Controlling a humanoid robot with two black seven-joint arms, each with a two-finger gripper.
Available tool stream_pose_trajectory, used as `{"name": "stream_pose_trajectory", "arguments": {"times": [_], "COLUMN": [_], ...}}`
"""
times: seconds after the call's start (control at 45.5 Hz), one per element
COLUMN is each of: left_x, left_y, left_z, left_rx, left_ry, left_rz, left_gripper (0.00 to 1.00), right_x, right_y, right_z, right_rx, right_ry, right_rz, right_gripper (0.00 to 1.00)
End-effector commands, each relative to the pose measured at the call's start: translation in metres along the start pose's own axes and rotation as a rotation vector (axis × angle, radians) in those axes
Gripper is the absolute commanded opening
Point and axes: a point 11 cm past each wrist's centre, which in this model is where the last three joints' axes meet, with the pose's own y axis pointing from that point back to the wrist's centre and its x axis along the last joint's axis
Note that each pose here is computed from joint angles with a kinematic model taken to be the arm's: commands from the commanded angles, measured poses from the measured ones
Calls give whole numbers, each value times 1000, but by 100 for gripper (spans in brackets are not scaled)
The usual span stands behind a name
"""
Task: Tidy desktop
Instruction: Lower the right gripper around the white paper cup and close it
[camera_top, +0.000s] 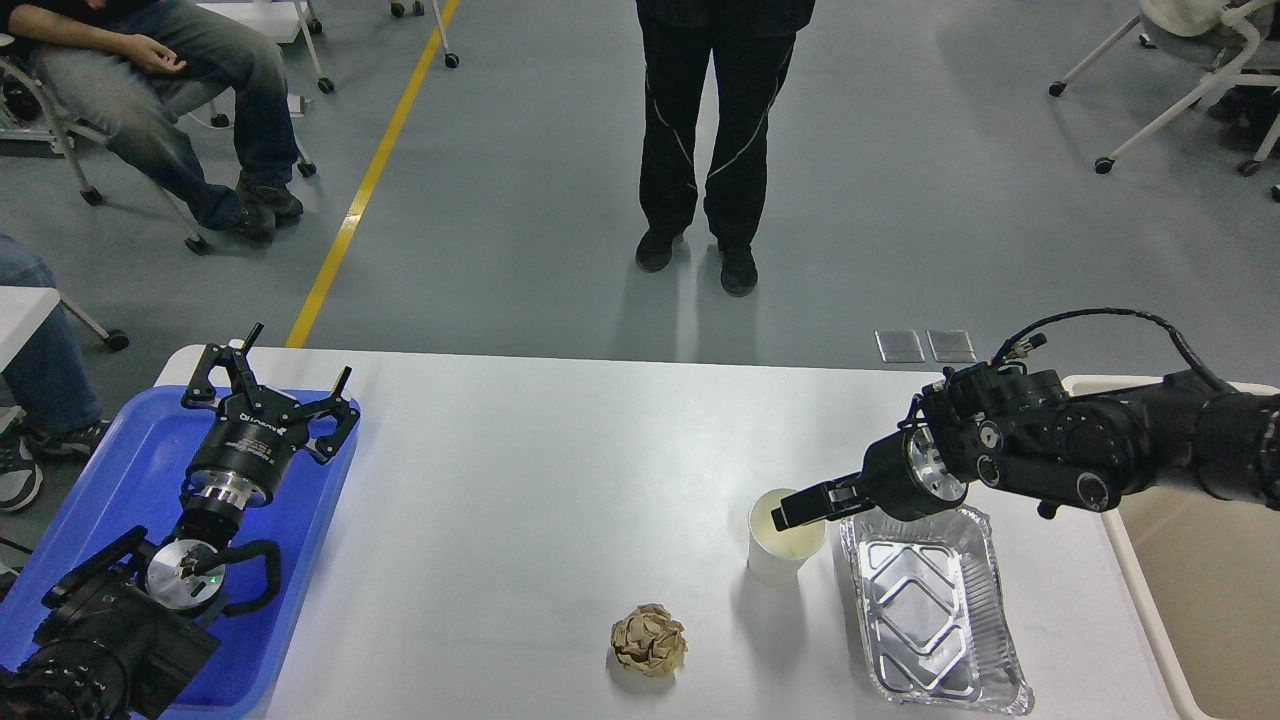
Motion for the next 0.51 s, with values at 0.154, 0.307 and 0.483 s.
{"name": "stream_pose_trajectory", "arguments": {"times": [0.154,0.307,0.483], "left_x": [0,0,0], "left_y": [0,0,0], "left_z": [0,0,0], "left_rx": [0,0,0], "left_ry": [0,0,0], "left_rz": [-1,-1,1], "left_gripper": [100,100,100], "right_x": [-10,-12,-11], "right_y": [-15,-15,-13], "right_z": [9,11,12], "right_rx": [-12,-16,-23], "right_ry": [-23,-18,-2], "right_rz": [17,11,5], "right_gripper": [84,53,11]}}
